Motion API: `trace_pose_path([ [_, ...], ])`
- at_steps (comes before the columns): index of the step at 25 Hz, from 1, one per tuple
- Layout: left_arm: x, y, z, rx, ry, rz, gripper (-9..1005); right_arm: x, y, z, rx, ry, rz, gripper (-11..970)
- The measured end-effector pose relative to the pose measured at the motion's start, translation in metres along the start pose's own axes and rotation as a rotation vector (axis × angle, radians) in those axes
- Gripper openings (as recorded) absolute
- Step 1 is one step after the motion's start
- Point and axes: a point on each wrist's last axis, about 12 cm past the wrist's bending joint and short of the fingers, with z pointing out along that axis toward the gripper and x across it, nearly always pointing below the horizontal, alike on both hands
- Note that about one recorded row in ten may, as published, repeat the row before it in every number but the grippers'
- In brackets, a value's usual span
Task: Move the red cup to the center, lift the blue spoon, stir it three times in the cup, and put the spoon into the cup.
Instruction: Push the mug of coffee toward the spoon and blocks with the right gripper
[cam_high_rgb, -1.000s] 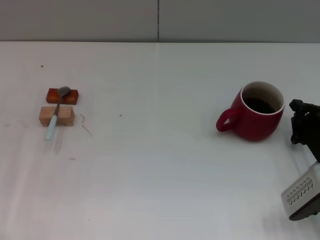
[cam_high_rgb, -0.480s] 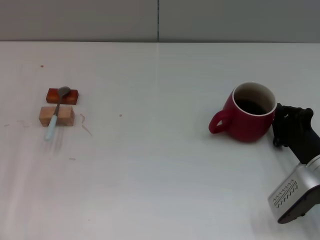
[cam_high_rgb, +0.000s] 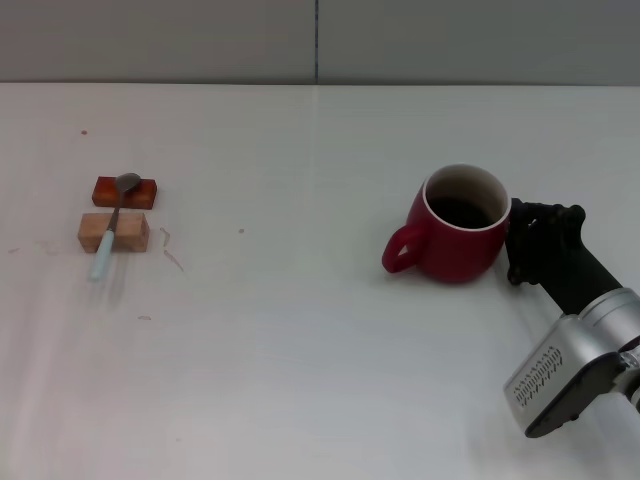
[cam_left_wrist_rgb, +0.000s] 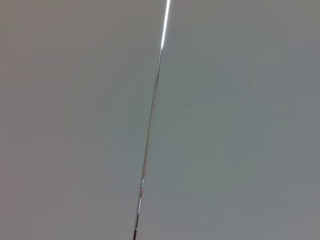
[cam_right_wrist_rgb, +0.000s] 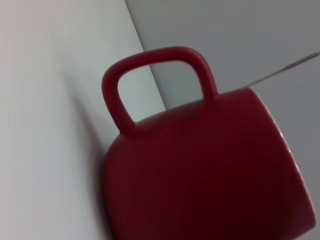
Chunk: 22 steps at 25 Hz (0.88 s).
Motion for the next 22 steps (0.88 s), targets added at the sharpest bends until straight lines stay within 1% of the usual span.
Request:
trace_pose_path([
  [14,0.0,0.001,-0.002,-0.004,0.001,0.001,816,-0.039,-0.003,0.029,-0.046,-0.082,0.073,24],
  [22,-0.001,0.001,-0.002,-0.001,-0.008,0.001,816,-0.055,-0.008,0.042,-0.058,-0.092,0.13,24],
])
